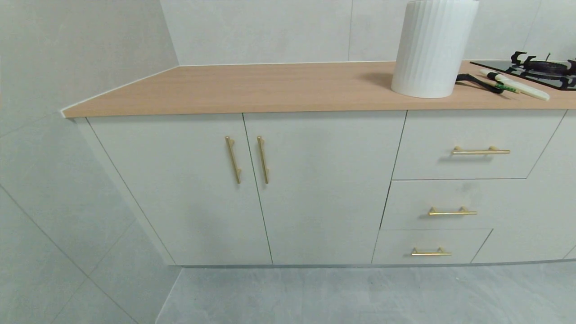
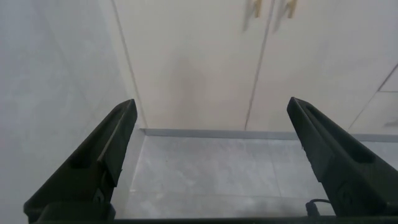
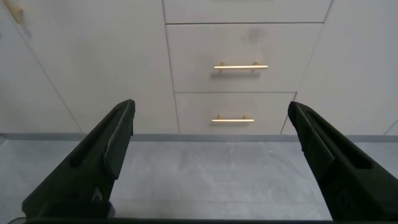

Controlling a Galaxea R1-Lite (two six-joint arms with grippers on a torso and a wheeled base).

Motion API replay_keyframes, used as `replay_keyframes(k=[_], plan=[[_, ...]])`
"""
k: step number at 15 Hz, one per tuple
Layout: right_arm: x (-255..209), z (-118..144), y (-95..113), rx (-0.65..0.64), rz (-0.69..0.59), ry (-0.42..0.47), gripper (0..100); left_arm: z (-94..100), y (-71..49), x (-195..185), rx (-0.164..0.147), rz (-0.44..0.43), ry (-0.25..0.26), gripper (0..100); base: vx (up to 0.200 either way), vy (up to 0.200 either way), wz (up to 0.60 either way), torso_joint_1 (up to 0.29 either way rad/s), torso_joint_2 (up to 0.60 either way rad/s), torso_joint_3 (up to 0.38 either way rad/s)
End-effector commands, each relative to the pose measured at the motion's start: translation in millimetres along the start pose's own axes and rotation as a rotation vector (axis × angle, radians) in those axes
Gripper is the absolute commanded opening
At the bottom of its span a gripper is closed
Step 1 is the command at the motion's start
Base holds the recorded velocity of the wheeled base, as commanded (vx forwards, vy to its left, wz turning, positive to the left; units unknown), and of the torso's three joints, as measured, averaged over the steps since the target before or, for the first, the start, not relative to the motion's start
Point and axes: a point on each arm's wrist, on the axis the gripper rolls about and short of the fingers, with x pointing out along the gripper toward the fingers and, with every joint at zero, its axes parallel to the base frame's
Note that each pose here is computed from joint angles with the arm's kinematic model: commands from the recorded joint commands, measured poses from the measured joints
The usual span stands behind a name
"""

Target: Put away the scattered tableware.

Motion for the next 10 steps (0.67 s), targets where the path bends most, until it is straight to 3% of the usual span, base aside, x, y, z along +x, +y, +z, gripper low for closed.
replay_keyframes(k=[1,10], plan=[[0.1,0.1,0.0,0.000,0.000,0.001,100,0.0,0.0,0.1,-0.001,0.001,0.001,100,0.000,-0.200,0.00,0.007,0.00,-0.002],[0.1,0.1,0.0,0.002,0.000,0.001,100,0.0,0.0,0.1,-0.003,0.001,0.001,100,0.000,-0.200,0.00,0.003,0.00,0.001]])
